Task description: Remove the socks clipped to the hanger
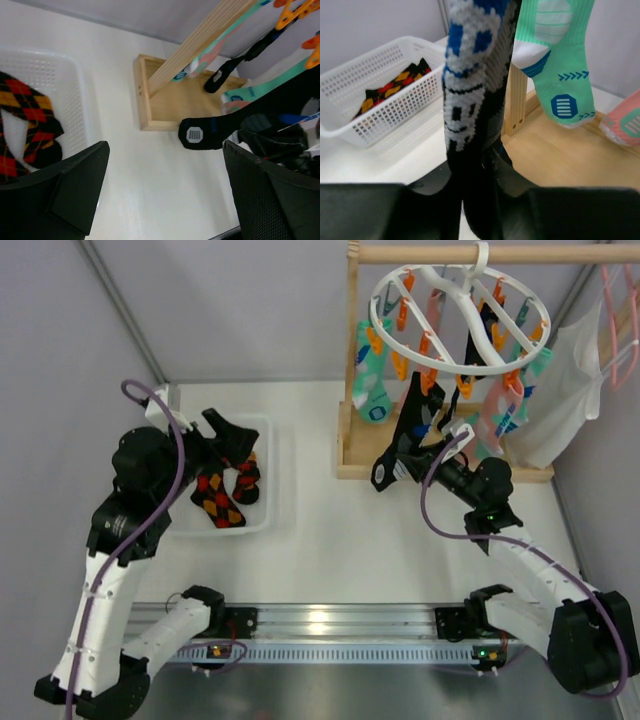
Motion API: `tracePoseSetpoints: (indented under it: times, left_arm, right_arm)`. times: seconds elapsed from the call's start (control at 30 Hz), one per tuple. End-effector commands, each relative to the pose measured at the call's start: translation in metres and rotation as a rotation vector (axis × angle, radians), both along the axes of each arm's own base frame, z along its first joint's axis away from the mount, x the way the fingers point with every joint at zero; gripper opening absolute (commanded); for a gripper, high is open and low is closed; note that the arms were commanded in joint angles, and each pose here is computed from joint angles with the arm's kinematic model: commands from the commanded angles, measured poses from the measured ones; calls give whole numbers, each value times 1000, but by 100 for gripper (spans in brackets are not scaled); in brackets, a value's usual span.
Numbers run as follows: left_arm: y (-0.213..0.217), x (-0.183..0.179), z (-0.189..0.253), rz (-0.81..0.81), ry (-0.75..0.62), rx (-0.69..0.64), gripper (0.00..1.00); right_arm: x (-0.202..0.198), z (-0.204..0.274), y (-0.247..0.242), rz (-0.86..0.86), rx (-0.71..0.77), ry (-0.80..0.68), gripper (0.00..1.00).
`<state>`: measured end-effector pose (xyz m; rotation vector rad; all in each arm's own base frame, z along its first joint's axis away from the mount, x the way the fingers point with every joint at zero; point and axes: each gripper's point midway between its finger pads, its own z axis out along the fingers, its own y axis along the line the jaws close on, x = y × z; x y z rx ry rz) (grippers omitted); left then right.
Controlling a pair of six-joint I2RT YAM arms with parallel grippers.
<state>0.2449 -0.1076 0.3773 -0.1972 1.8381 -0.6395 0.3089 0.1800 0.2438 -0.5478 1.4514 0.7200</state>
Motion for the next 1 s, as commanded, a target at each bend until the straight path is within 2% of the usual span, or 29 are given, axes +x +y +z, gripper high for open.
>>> tracePoseSetpoints:
  times: [0.0, 0.07, 0.1, 0.13, 0.17, 0.23, 0.3, 0.33, 0.4, 0.57, 0.63, 0.8, 0.83, 0.97]
  left_arm:
    - [-31, 19, 52, -106, -71, -103, 99]
    - [-35, 37, 56, -78, -68, -72, 99]
    - [-34, 42, 75, -8, -120, -46, 99]
    - [-38, 45, 78, 11, -140, 9, 99]
    - [-51, 56, 72, 19, -131, 69, 99]
    - [-71, 50, 93, 48, -197, 151, 99]
    - [-91, 54, 91, 86, -205, 259, 99]
    - [-96, 50, 107, 103, -234, 259, 99]
    - [-124, 47, 105, 91, -245, 322, 98]
    - [-175, 42, 128, 10, -300, 331, 99]
    - [-198, 44, 122, -44, -311, 373, 99]
    - [-224, 46, 128, -98, -350, 404, 98]
    - [-231, 50, 120, -100, -345, 433, 97]
    - [-241, 62, 116, -78, -358, 502, 95]
  right_arm:
    - [0, 31, 11, -25, 63, -100, 18]
    - [1, 32, 13, -63, 72, -96, 10]
    - [3, 31, 16, -110, 82, -83, 1]
    - [4, 32, 16, -138, 92, -77, 0]
    - [4, 33, 17, -160, 105, -70, 0]
    - [6, 30, 18, -225, 130, -49, 0]
    - [6, 28, 20, -283, 139, -35, 0]
    - [5, 27, 23, -293, 135, -33, 0]
    - [2, 25, 30, -327, 118, -33, 0]
    - [1, 10, 53, -400, 26, -31, 0]
    - [7, 9, 58, -458, -9, -32, 0]
    - [9, 14, 80, -503, -17, -24, 0]
    - [11, 10, 82, -513, -67, -41, 0]
    - [8, 12, 98, -524, -111, -63, 0]
